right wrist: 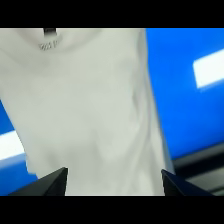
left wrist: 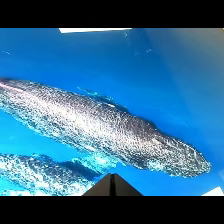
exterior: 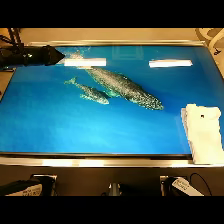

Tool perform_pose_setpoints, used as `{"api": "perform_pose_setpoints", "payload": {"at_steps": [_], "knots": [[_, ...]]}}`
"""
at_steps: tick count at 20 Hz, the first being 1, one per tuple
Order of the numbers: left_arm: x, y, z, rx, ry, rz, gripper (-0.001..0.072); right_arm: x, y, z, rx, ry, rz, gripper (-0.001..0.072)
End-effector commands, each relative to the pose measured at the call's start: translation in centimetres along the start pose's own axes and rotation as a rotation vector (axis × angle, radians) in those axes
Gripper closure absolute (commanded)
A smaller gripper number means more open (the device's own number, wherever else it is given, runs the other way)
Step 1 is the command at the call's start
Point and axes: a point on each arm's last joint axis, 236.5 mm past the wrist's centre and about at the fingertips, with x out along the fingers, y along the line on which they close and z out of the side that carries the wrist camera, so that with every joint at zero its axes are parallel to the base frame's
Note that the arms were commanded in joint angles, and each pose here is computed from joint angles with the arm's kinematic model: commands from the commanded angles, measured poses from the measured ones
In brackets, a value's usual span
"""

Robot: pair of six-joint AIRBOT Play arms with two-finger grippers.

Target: Fold the shirts.

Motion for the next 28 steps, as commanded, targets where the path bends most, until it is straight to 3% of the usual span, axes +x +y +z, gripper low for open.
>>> {"api": "perform_pose_setpoints", "payload": {"at_steps": [1,4,6,8,9,10,11,14,17,28], "knots": [[0.0,0.1,0.0,-0.001,0.0,0.001,0.0682,-11.0,3.4,13.9,-0.07,-0.558,0.049,0.0087],[1.2,2.4,-1.7,0.031,0.068,0.106,0.0685,-14.9,10.8,18.0,-0.308,-0.699,0.083,0.0123],[1.2,8.0,-6.1,0.092,0.273,0.409,0.0685,-10.9,18.2,16.2,-0.58,-0.53,0.074,0.0123],[-0.2,12.3,-10.4,0.182,0.503,0.669,0.0676,-5.5,22.6,12.9,-0.705,-0.285,-0.004,0.0084],[0.2,12.6,-12.7,0.169,0.601,0.677,0.0574,-2.7,25.4,10.7,-0.702,-0.161,0.018,0.0001],[0.6,12.4,-15.9,0.128,0.717,0.644,0.0329,-0.3,28.3,8.1,-0.744,-0.04,0.086,0.0002],[0.5,12.1,-18.8,0.082,0.825,0.615,0.0143,1.8,30.8,5.0,-0.788,0.091,0.168,0.0001],[1.4,10.8,-20.1,0.009,0.766,0.549,0.0132,5.3,33.1,-0.5,-0.851,0.355,0.235,0.0002],[1.6,11.7,-16.4,-0.024,0.574,0.606,0.0134,6.2,33.0,-0.4,-0.853,0.364,0.214,0.001],[1.8,12.1,-16.5,-0.022,0.577,0.61,0.0134,6.2,32.9,-0.3,-0.853,0.363,0.208,0.0016]]}}
